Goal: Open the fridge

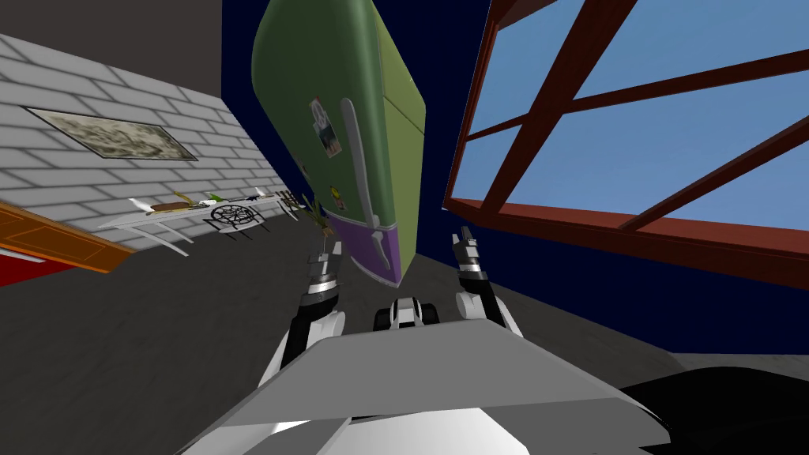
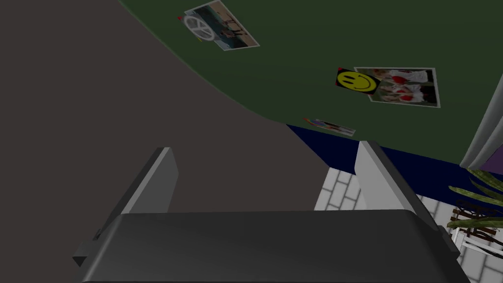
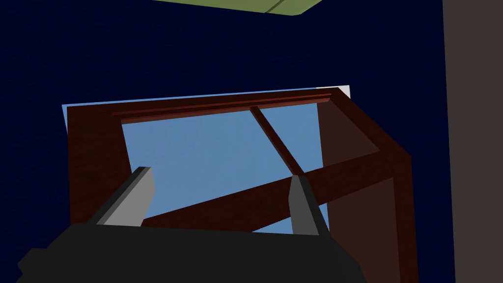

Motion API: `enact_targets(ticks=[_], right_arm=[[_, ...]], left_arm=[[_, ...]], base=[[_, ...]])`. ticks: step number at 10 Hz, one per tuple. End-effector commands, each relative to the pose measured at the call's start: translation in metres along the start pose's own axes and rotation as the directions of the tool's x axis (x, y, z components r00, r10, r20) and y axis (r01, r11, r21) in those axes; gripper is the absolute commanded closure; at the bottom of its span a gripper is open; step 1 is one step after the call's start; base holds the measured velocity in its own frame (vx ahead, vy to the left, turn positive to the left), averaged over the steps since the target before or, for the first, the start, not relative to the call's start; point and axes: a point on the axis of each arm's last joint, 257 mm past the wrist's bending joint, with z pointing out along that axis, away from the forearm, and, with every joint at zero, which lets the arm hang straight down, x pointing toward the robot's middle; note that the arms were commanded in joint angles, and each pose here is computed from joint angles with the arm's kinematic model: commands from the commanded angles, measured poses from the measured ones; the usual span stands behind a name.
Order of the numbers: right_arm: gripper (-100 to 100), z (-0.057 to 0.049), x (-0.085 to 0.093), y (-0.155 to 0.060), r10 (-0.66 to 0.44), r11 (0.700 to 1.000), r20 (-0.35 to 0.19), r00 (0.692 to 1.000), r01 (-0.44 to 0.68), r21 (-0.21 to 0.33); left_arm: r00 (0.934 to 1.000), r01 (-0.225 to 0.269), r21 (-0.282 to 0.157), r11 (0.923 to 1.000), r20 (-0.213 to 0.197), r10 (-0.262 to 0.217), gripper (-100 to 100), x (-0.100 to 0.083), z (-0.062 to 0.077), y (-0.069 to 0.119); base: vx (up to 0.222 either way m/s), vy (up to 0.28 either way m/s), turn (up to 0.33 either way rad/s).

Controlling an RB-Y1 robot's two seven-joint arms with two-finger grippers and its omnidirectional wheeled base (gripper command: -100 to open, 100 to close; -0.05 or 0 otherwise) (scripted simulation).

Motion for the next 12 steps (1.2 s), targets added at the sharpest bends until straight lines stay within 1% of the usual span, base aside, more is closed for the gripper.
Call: enact_targets(ticks=[1, 3, 6, 12], right_arm=[[0, 0.0, 0.0, 0.0, 0.0, 1.0, 0.0, 1.0, 0.0, 0.0], [0, 0.0, 0.0, 0.0, 0.0, 1.0, 0.0, 1.0, 0.0, 0.0], [0, 0.0, 0.0, 0.0, 0.0, 1.0, 0.0, 1.0, 0.0, 0.0], [0, 0.0, 0.0, 0.0, 0.0, 1.0, 0.0, 1.0, 0.0, 0.0]], left_arm=[[0.9991, -0.027, -0.048, 0.9985, -0.035, 0.026, -100, 0.003, 0.0, 0.008], [0.9977, -0.045, -0.081, 0.9957, -0.053, 0.041, -100, 0.004, -0.001, 0.013], [0.9948, -0.074, -0.131, 0.9886, -0.079, 0.064, -100, 0.006, -0.002, 0.021], [0.9868, -0.128, -0.212, 0.9689, -0.125, 0.103, -100, 0.008, -0.006, 0.032]], base=[[0.054, -0.022, -0.029], [0.054, -0.02, -0.037], [0.049, -0.015, -0.038], [0.045, -0.016, -0.035]])
